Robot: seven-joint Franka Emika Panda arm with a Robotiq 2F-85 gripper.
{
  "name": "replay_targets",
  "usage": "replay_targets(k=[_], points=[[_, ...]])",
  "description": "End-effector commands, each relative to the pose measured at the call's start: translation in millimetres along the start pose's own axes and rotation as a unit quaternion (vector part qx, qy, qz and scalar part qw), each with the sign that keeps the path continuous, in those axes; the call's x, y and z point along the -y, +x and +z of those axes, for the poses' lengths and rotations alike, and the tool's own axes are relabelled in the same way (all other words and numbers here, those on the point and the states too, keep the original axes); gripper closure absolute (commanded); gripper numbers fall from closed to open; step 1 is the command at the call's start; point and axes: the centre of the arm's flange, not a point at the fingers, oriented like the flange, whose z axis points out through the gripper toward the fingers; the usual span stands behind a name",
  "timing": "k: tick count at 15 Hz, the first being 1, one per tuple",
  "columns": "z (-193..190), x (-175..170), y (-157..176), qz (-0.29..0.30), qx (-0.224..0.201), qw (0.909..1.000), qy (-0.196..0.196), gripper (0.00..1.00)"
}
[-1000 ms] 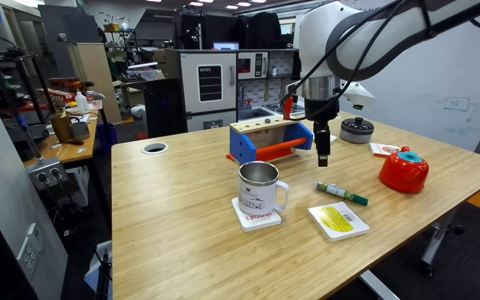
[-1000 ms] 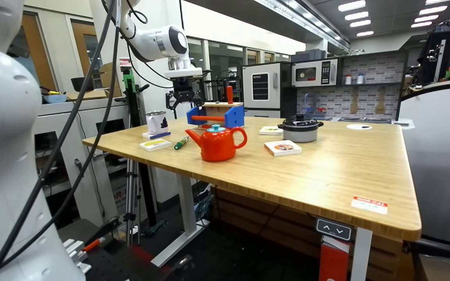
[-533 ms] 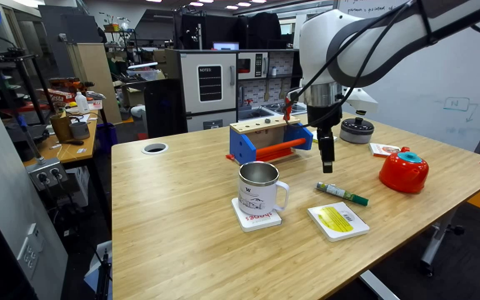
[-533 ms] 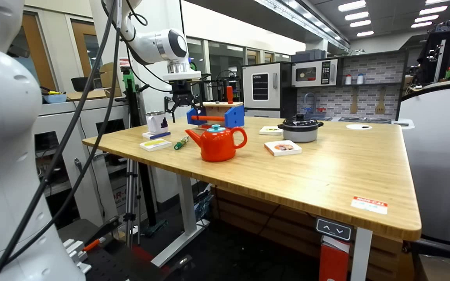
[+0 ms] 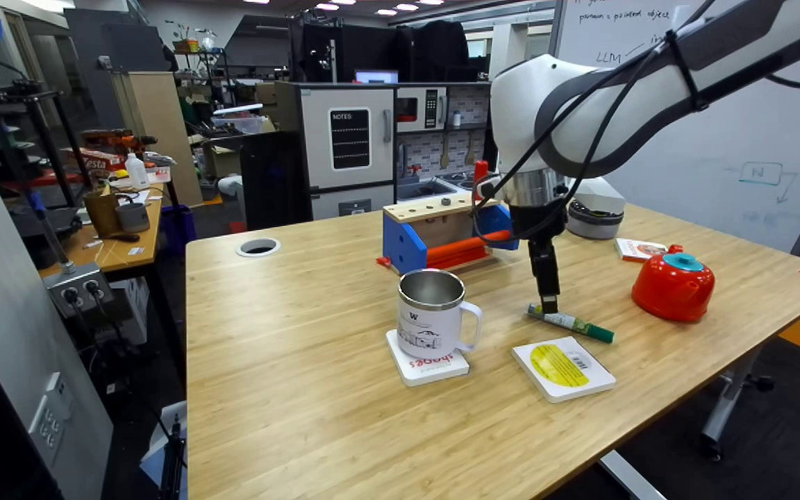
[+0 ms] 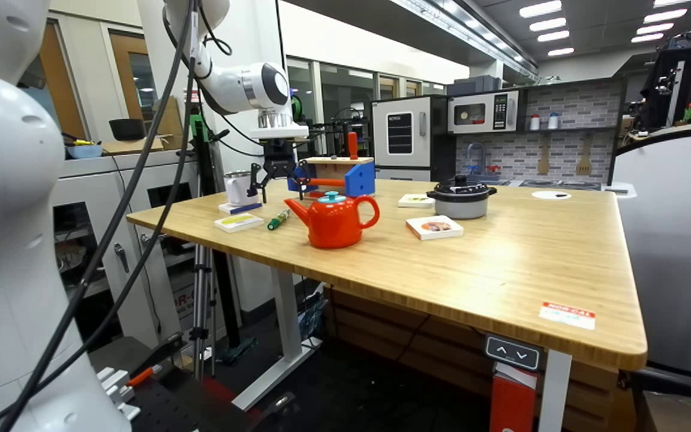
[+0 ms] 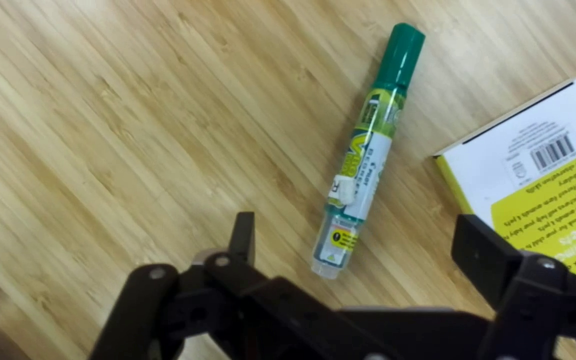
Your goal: Pick up the marker and put it in the cup
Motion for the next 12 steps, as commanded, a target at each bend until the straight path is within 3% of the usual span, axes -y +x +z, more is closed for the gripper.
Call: replay_targets(k=[1, 12], points=[[3.4, 1.8, 5.8, -0.003, 0.003, 1.0, 0.004, 0.0], [13.8, -3.2, 11.8, 0.001, 0.022, 0.9997, 0.01, 0.0]])
